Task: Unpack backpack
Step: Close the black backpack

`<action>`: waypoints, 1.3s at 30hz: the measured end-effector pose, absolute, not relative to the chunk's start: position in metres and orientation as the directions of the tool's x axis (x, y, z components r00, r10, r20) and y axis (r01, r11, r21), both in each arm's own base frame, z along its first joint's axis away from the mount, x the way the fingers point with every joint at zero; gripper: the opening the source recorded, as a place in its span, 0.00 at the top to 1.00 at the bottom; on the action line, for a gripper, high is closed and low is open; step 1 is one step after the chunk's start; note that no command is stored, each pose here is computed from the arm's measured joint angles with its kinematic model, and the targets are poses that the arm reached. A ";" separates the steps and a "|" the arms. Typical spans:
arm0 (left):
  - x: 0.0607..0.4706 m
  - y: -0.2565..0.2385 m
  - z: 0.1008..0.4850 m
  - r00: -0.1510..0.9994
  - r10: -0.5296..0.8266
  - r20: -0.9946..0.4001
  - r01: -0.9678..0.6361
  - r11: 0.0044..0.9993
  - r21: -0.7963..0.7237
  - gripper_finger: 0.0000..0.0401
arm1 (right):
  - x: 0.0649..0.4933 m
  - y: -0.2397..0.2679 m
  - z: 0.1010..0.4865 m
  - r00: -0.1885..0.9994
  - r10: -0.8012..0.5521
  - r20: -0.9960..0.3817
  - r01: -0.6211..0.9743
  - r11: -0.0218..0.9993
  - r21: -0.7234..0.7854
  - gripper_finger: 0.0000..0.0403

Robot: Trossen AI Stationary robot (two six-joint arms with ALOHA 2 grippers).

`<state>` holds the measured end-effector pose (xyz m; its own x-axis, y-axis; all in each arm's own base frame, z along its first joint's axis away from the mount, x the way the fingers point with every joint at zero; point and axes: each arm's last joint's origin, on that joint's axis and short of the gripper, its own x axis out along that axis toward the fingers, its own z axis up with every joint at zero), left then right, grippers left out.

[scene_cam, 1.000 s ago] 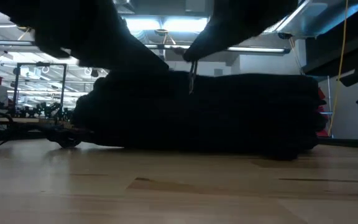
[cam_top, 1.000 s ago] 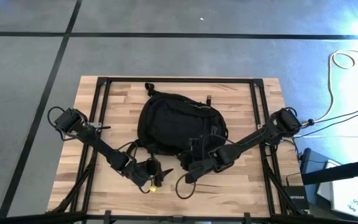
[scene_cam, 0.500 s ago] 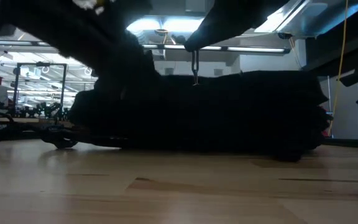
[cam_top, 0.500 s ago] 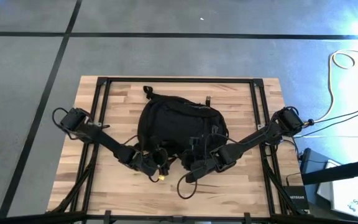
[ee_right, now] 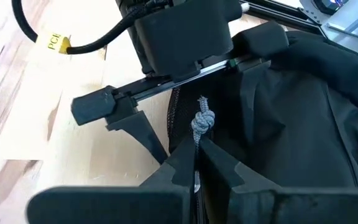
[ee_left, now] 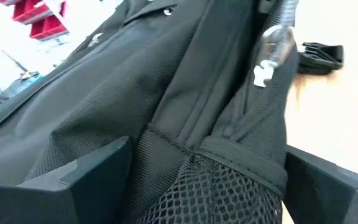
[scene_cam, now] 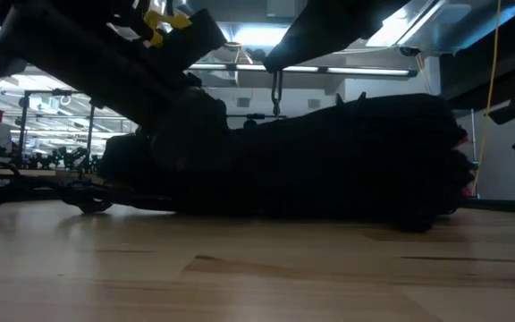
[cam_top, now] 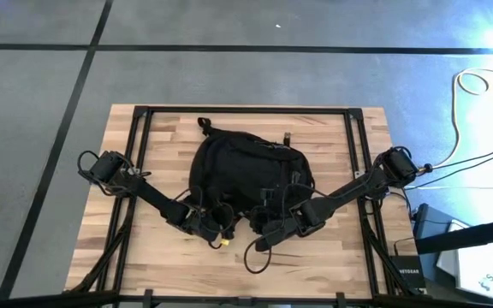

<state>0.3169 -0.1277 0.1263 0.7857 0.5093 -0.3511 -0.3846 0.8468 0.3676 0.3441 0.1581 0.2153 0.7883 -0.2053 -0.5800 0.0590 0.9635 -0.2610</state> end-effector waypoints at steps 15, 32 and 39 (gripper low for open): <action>0.316 -0.130 0.126 0.793 0.495 -0.356 -0.358 0.851 0.385 0.77 | 0.344 0.158 0.215 0.789 -0.200 -0.581 0.055 0.965 -0.257 1.00; 0.315 -0.133 0.125 0.802 0.470 -0.369 -0.320 0.859 0.400 1.00 | 0.321 0.164 0.221 0.716 -0.195 -0.671 0.000 0.960 -0.279 1.00; 0.315 -0.133 0.125 0.799 0.476 -0.368 -0.327 0.856 0.400 1.00 | 0.282 0.164 0.219 0.580 -0.243 -0.777 0.013 0.957 -0.290 1.00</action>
<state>0.3149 -0.1327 0.1249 0.7988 0.4763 -0.3676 -0.3268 0.8565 0.3995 0.2816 0.1642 0.2190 0.5800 -0.2435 -0.7774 0.0131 0.9570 -0.2899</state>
